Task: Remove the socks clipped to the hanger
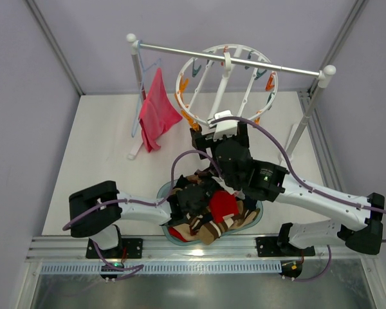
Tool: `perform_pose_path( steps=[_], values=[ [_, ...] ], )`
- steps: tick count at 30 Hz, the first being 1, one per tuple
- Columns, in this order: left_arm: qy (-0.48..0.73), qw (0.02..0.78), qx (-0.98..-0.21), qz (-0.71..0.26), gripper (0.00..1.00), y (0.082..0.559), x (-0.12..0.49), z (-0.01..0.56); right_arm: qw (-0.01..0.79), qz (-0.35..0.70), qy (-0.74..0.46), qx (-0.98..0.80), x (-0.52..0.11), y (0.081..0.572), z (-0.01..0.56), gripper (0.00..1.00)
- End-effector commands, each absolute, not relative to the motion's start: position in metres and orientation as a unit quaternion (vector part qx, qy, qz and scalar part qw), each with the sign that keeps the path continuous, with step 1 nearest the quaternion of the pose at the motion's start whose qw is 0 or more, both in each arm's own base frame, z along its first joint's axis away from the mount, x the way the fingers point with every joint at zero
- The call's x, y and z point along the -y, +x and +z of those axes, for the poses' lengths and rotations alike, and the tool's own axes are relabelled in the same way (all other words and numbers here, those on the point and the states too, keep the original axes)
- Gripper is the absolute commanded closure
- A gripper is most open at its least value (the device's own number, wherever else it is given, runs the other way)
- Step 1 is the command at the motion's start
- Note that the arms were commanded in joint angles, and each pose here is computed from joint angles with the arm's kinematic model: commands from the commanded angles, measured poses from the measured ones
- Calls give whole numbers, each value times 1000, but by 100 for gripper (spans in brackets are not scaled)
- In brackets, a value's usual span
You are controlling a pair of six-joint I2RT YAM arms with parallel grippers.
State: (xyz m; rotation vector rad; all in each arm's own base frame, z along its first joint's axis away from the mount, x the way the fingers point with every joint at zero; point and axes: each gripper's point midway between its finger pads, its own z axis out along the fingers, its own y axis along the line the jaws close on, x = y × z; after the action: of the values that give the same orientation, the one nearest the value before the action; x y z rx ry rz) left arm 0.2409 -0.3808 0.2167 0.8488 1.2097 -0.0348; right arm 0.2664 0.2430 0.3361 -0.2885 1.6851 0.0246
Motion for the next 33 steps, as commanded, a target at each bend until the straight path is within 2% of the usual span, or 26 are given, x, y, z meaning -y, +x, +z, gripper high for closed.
perform_pose_path(
  steps=[1,16,28,31,33],
  values=[
    [368,755,-543,-15,100,240,375,230,657,-25,-98,-747,-240,270,344,0],
    [367,759,-537,-18,100,234,364,233,631,-46,-104,-767,-243,270,324,0],
    [372,761,-532,-14,100,227,366,232,613,-60,-108,-780,-249,285,314,6],
    [373,761,-531,-13,100,226,367,232,611,-73,-105,-781,-250,288,313,9],
    [372,762,-530,-12,100,226,366,233,614,-82,-97,-779,-249,289,314,19]
  ],
)
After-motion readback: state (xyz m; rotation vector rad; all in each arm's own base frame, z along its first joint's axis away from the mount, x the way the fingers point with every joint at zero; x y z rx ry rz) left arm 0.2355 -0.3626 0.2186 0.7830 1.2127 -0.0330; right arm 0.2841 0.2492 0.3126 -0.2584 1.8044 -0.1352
